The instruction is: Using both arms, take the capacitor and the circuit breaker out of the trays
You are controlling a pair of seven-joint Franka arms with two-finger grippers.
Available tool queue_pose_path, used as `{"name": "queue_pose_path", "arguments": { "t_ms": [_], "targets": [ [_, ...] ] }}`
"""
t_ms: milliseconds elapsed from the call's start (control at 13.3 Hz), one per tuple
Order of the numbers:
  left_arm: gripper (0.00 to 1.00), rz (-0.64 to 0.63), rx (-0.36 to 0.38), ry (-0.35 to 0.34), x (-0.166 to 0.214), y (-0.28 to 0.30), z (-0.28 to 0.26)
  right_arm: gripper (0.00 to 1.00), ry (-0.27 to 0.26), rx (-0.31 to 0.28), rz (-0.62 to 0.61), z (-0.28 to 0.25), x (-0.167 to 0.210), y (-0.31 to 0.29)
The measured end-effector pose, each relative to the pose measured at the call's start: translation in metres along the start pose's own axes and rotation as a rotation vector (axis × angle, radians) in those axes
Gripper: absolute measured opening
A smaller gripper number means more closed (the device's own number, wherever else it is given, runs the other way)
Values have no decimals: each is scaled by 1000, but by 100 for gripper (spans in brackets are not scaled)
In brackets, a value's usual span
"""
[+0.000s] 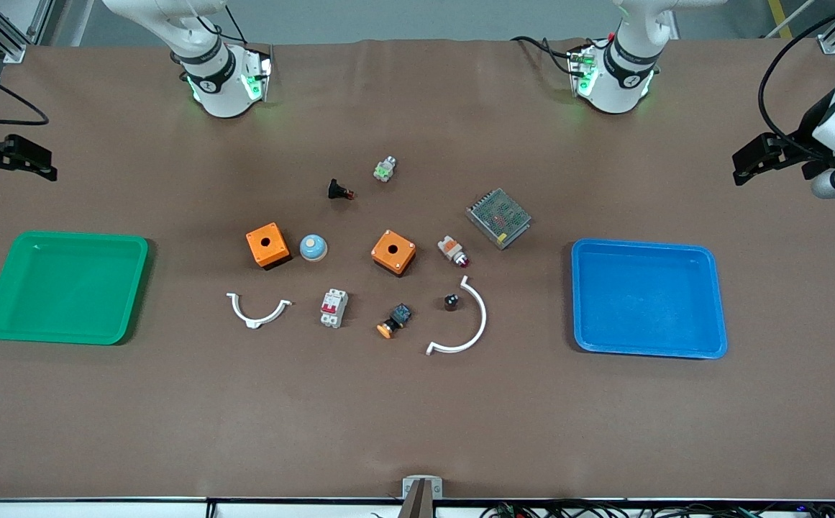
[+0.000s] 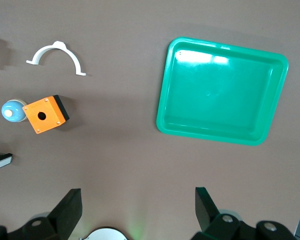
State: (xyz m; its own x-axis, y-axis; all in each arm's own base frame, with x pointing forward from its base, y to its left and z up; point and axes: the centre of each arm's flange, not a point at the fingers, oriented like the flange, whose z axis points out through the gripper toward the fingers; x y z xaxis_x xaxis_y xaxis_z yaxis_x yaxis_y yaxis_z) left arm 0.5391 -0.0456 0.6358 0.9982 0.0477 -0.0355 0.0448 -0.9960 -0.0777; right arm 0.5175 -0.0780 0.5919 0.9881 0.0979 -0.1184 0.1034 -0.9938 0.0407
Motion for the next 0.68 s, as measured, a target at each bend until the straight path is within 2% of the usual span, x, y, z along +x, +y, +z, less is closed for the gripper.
{"name": "queue_pose_path", "arguments": {
  "t_ms": [226, 377, 678],
  "targets": [
    [100, -3, 0, 4, 0, -1, -2, 100, 11, -13, -2, -1, 1, 1],
    [100, -3, -8, 3, 0, -1, -2, 100, 9, -53, -3, -3, 1, 4],
    [100, 2, -53, -2, -1, 4, -2, 100, 11, -64, -5, -4, 1, 4]
  ]
}}
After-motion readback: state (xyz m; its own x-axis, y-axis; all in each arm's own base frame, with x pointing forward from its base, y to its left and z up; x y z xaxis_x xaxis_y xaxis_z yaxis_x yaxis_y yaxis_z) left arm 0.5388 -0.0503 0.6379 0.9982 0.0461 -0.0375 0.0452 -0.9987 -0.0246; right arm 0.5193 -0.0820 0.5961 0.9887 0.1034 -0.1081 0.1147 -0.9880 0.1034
